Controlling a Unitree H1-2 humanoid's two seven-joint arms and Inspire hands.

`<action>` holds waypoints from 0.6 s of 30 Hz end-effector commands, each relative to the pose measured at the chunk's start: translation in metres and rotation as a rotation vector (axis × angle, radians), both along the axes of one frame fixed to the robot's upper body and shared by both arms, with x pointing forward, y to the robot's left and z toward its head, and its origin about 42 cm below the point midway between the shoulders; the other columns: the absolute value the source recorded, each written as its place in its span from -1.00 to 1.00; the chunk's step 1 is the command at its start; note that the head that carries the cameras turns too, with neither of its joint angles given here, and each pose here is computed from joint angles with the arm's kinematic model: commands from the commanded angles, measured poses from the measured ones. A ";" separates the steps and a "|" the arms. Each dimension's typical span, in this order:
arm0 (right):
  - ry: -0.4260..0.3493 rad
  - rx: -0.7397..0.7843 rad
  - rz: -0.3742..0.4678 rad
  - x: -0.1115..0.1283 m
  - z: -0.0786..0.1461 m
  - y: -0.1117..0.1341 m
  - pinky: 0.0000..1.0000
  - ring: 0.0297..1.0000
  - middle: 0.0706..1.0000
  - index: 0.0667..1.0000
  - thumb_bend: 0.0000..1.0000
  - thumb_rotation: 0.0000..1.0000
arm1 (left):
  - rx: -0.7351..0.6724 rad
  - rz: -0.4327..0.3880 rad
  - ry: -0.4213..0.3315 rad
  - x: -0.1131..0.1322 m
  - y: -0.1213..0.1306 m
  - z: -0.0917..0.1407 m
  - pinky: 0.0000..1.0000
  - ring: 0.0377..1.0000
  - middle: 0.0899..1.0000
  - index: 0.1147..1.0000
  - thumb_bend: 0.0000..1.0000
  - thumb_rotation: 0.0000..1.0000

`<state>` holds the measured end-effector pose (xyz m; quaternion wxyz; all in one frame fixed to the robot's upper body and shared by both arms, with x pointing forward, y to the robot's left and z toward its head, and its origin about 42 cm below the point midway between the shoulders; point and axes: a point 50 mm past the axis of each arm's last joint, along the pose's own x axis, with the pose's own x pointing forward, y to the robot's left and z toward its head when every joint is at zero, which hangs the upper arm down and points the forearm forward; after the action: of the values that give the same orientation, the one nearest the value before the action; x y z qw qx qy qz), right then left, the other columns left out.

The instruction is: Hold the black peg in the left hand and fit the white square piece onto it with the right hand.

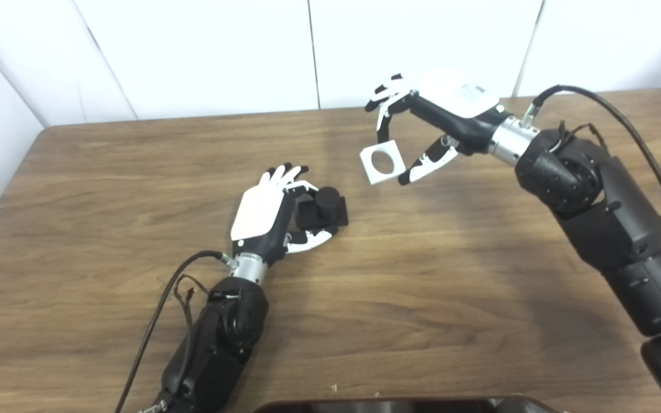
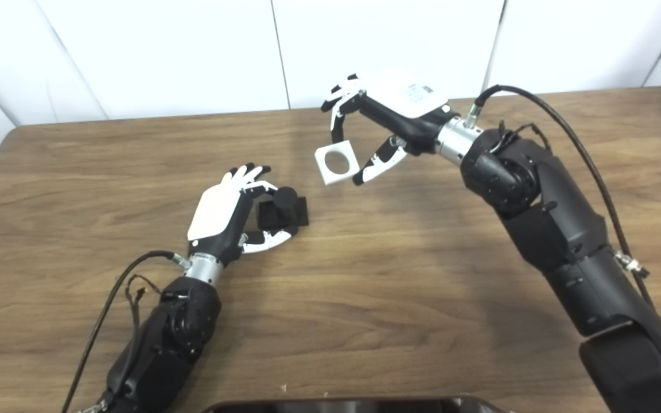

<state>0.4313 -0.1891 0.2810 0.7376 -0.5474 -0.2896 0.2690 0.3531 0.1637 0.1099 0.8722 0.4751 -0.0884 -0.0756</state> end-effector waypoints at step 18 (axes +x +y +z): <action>-0.027 0.047 0.095 -0.003 0.009 0.060 0.93 0.77 0.58 -0.11 0.03 -0.69 | 0.079 0.037 0.092 -0.001 0.005 -0.014 1.00 0.98 0.86 0.07 0.39 -0.51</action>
<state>0.4225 -0.1372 0.2655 0.7369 -0.5237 -0.2979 0.3065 0.3533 0.1627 0.1092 0.8719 0.4775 -0.0796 -0.0736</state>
